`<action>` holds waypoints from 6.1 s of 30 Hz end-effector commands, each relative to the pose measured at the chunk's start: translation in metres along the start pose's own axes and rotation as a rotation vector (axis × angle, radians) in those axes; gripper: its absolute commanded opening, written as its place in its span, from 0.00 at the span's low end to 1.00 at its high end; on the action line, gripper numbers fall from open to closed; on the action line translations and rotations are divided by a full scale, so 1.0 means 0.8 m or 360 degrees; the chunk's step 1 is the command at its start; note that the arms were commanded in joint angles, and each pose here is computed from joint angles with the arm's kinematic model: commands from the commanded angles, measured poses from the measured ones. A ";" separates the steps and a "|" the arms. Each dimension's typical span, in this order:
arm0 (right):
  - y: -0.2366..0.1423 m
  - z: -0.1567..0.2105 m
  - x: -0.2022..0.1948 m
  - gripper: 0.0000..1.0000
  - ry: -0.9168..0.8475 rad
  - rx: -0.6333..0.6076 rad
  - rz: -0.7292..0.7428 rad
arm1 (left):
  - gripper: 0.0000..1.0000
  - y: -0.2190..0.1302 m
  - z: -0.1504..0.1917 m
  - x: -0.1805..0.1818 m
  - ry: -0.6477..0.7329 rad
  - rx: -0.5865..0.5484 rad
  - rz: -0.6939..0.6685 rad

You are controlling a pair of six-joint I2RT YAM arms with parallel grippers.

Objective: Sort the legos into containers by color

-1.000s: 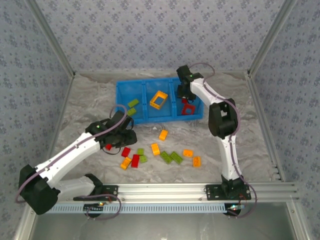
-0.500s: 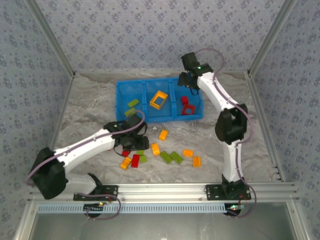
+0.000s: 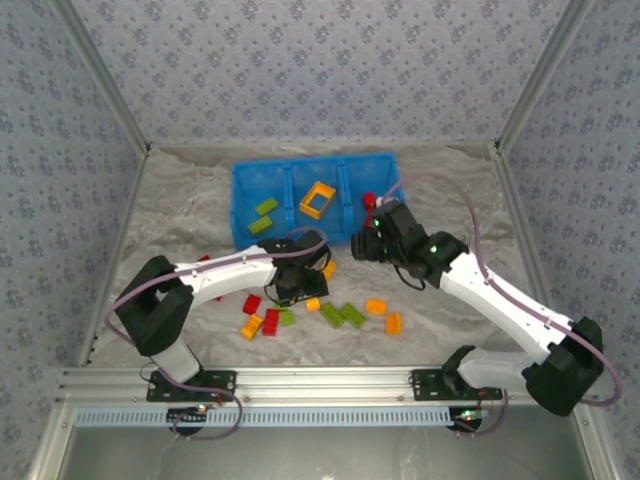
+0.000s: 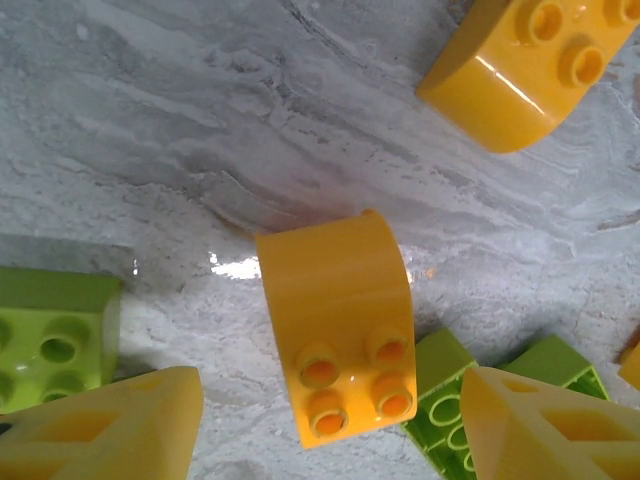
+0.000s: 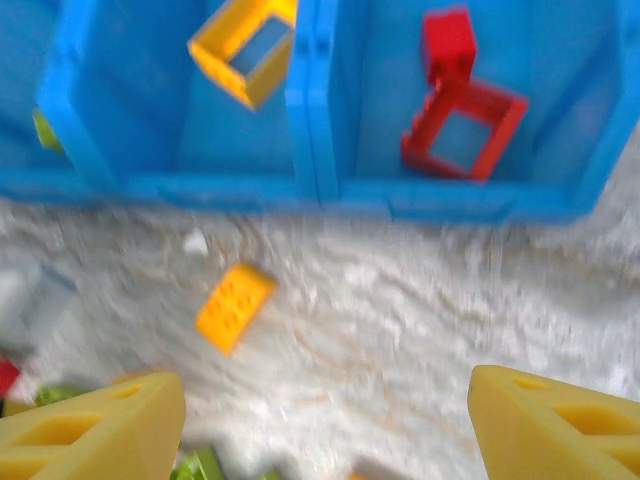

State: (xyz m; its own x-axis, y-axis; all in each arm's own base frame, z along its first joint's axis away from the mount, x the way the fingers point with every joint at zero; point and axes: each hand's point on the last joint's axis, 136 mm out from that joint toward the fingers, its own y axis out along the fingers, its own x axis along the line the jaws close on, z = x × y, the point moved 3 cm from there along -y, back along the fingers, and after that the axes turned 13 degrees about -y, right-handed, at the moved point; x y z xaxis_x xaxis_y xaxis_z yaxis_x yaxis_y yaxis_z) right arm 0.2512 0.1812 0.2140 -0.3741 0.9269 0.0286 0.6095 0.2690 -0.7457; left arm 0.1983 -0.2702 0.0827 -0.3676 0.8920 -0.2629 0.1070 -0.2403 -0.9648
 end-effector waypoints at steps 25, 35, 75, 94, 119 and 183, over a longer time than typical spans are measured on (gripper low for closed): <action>-0.067 0.059 -0.002 0.75 0.0040 -0.0092 -0.0144 | 0.19 -0.102 -0.130 -0.100 0.0173 -0.0354 -0.0104; -0.071 0.051 0.005 0.75 0.0015 -0.0115 -0.0128 | 0.18 -0.041 -0.230 -0.135 0.0172 -0.0402 -0.0304; 0.106 0.048 0.313 0.79 -0.1057 0.0261 -0.0676 | 0.52 -0.306 -0.182 0.113 -0.0507 -0.0899 -0.0024; 0.160 0.039 0.360 0.61 0.0100 0.0986 -0.0227 | 0.50 -0.350 -0.076 0.230 -0.0488 -0.1145 0.0179; 0.228 0.091 0.358 0.49 0.0660 0.1157 0.0057 | 0.49 -0.351 -0.047 0.236 -0.0388 -0.1051 0.0291; 0.140 -0.172 -0.124 0.69 0.0715 0.0399 0.0199 | 0.59 -0.026 -0.019 0.088 0.0185 -0.0206 -0.0231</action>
State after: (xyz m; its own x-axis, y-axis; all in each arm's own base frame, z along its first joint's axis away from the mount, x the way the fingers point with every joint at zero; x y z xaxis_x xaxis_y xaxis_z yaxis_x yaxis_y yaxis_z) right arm 0.4688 0.1681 0.1606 0.0511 0.9830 0.1766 0.3216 0.1512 -0.9347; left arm 0.1830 -0.2061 0.0921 -0.2714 0.9519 -0.1424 0.2000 -0.0890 -0.9757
